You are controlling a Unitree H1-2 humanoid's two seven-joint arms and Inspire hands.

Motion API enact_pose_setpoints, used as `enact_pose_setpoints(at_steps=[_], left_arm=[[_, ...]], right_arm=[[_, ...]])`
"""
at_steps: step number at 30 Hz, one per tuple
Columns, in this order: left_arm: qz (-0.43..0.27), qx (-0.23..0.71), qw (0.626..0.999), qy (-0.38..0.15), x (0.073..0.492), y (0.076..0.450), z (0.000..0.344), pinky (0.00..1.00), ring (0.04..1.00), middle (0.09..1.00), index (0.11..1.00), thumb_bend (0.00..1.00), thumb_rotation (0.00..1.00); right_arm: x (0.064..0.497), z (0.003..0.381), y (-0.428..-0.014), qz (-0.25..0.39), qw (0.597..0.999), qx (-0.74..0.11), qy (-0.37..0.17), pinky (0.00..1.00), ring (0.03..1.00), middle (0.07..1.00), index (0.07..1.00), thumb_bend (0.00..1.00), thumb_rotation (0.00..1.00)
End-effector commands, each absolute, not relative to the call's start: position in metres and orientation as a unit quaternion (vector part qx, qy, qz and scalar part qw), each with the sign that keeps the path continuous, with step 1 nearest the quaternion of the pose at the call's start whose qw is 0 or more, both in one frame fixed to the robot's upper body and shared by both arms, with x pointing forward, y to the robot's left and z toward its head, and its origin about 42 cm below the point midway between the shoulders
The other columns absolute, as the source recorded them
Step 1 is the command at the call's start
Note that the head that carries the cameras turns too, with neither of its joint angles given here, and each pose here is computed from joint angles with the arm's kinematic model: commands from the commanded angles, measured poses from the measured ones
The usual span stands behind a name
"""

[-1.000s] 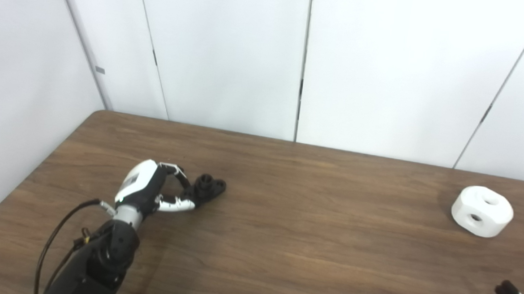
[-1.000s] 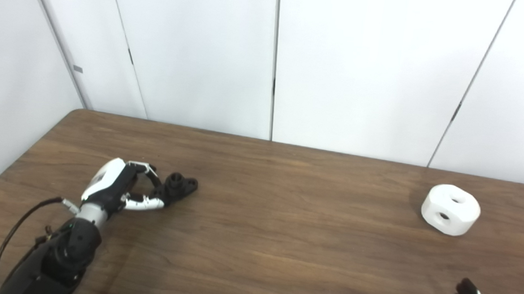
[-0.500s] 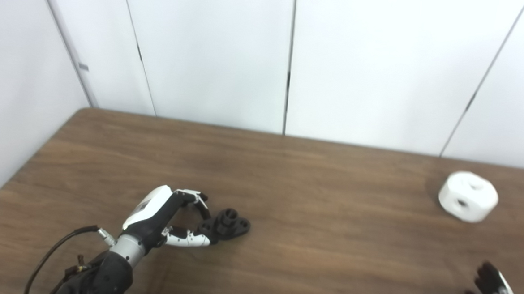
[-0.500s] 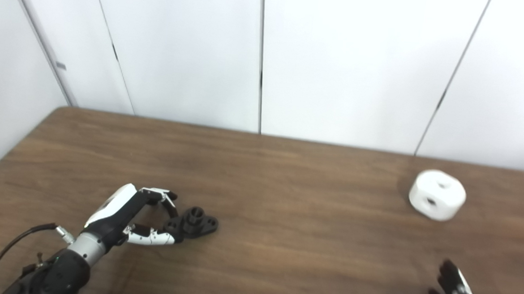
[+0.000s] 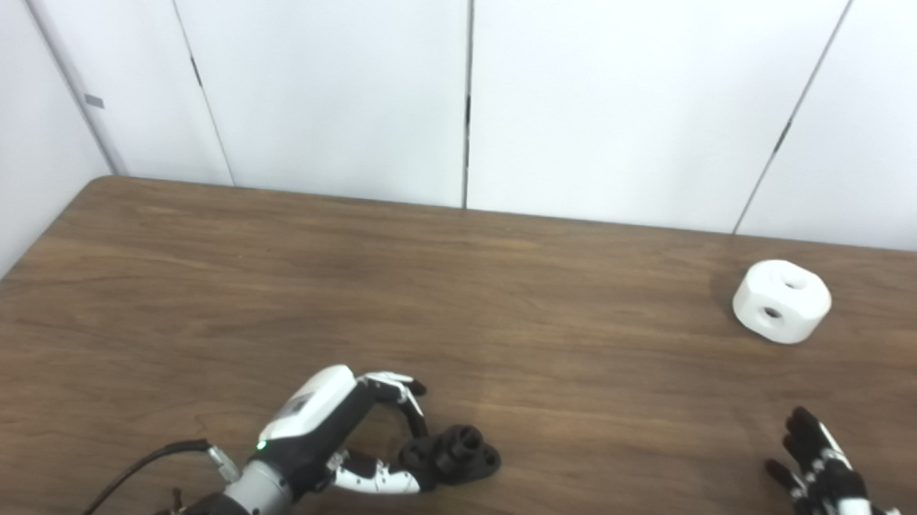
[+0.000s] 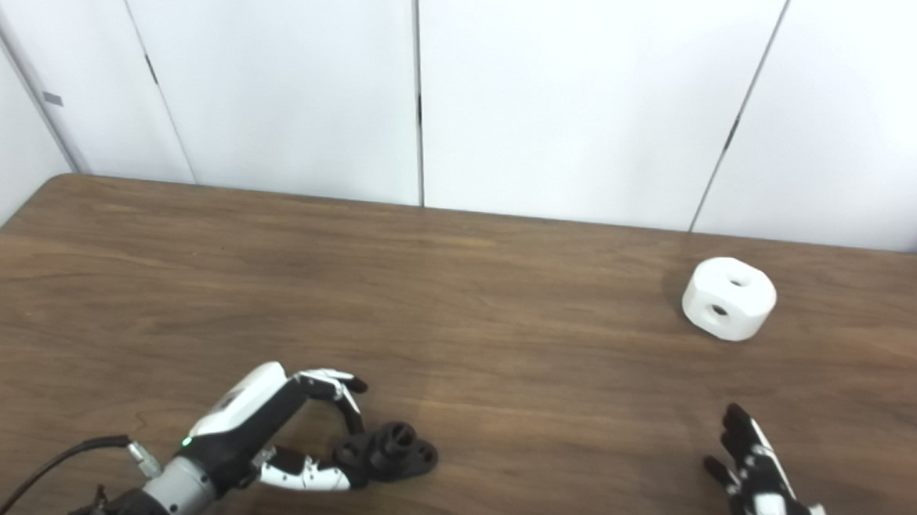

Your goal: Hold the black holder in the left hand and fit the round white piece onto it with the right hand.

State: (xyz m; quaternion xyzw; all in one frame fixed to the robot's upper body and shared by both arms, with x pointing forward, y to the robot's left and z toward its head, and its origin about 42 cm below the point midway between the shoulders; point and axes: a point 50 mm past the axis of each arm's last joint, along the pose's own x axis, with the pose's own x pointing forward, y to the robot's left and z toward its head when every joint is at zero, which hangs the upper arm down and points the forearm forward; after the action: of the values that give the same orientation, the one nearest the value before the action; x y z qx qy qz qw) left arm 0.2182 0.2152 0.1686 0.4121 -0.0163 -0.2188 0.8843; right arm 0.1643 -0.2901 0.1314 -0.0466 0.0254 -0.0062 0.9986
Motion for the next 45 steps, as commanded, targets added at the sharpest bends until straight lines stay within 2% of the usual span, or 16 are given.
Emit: enact_pose_setpoints(at_steps=[1, 9, 14, 20, 25, 28, 38, 40, 41, 43, 45], left_arm=[[-0.285, 0.402, 0.870, 0.013, 0.203, 0.199, 0.151, 0.77, 0.893, 0.815, 0.487, 0.52, 0.05], [-0.285, 0.425, 0.859, 0.016, 0.201, 0.185, 0.139, 0.80, 0.892, 0.810, 0.487, 0.51, 0.05], [-0.269, 0.481, 0.834, 0.015, 0.203, 0.188, 0.139, 0.80, 0.877, 0.801, 0.488, 0.52, 0.05], [-0.253, 0.514, 0.820, 0.022, 0.206, 0.192, 0.143, 0.83, 0.872, 0.800, 0.488, 0.52, 0.05], [-0.247, 0.539, 0.805, 0.025, 0.206, 0.194, 0.146, 0.84, 0.880, 0.805, 0.488, 0.52, 0.05], [-0.245, 0.558, 0.792, 0.025, 0.206, 0.194, 0.145, 0.86, 0.878, 0.803, 0.488, 0.52, 0.05], [-0.244, 0.560, 0.791, 0.033, 0.205, 0.197, 0.141, 0.85, 0.870, 0.792, 0.488, 0.52, 0.05], [-0.245, 0.559, 0.791, 0.034, 0.205, 0.198, 0.140, 0.85, 0.868, 0.792, 0.488, 0.52, 0.05], [-0.244, 0.559, 0.792, 0.034, 0.205, 0.199, 0.140, 0.84, 0.868, 0.791, 0.488, 0.52, 0.05], [-0.242, 0.559, 0.792, 0.036, 0.205, 0.200, 0.138, 0.83, 0.866, 0.789, 0.488, 0.52, 0.05], [-0.240, 0.559, 0.793, 0.038, 0.206, 0.201, 0.137, 0.83, 0.864, 0.787, 0.488, 0.52, 0.05]], right_arm=[[0.164, 0.135, -0.282, 0.011, 0.999, -0.045, 0.028, 0.88, 0.972, 0.966, 0.938, 0.59, 1.00], [0.164, 0.139, -0.276, 0.009, 0.998, -0.056, 0.036, 0.89, 0.965, 0.957, 0.936, 0.58, 1.00], [0.163, 0.142, -0.274, 0.010, 0.998, -0.058, 0.038, 0.94, 0.971, 0.957, 0.931, 0.58, 1.00], [0.162, 0.142, -0.272, 0.013, 0.997, -0.060, 0.041, 0.93, 0.975, 0.955, 0.927, 0.62, 1.00], [0.163, 0.143, -0.272, 0.012, 0.998, -0.056, 0.037, 0.91, 0.973, 0.956, 0.929, 0.59, 1.00], [0.163, 0.143, -0.271, 0.011, 0.997, -0.061, 0.038, 0.95, 0.972, 0.952, 0.929, 0.60, 1.00], [0.162, 0.147, -0.272, 0.010, 0.997, -0.068, 0.033, 0.95, 0.970, 0.948, 0.924, 0.61, 0.98], [0.164, 0.152, -0.273, 0.003, 0.996, -0.086, 0.021, 0.94, 0.962, 0.942, 0.913, 0.58, 0.84], [0.165, 0.154, -0.274, -0.007, 0.994, -0.107, 0.011, 0.94, 0.956, 0.938, 0.908, 0.57, 0.80], [0.168, 0.159, -0.276, -0.022, 0.989, -0.148, -0.004, 0.89, 0.923, 0.923, 0.889, 0.60, 0.67], [0.171, 0.164, -0.279, -0.029, 0.984, -0.178, -0.015, 0.89, 0.928, 0.929, 0.893, 0.61, 0.61]])
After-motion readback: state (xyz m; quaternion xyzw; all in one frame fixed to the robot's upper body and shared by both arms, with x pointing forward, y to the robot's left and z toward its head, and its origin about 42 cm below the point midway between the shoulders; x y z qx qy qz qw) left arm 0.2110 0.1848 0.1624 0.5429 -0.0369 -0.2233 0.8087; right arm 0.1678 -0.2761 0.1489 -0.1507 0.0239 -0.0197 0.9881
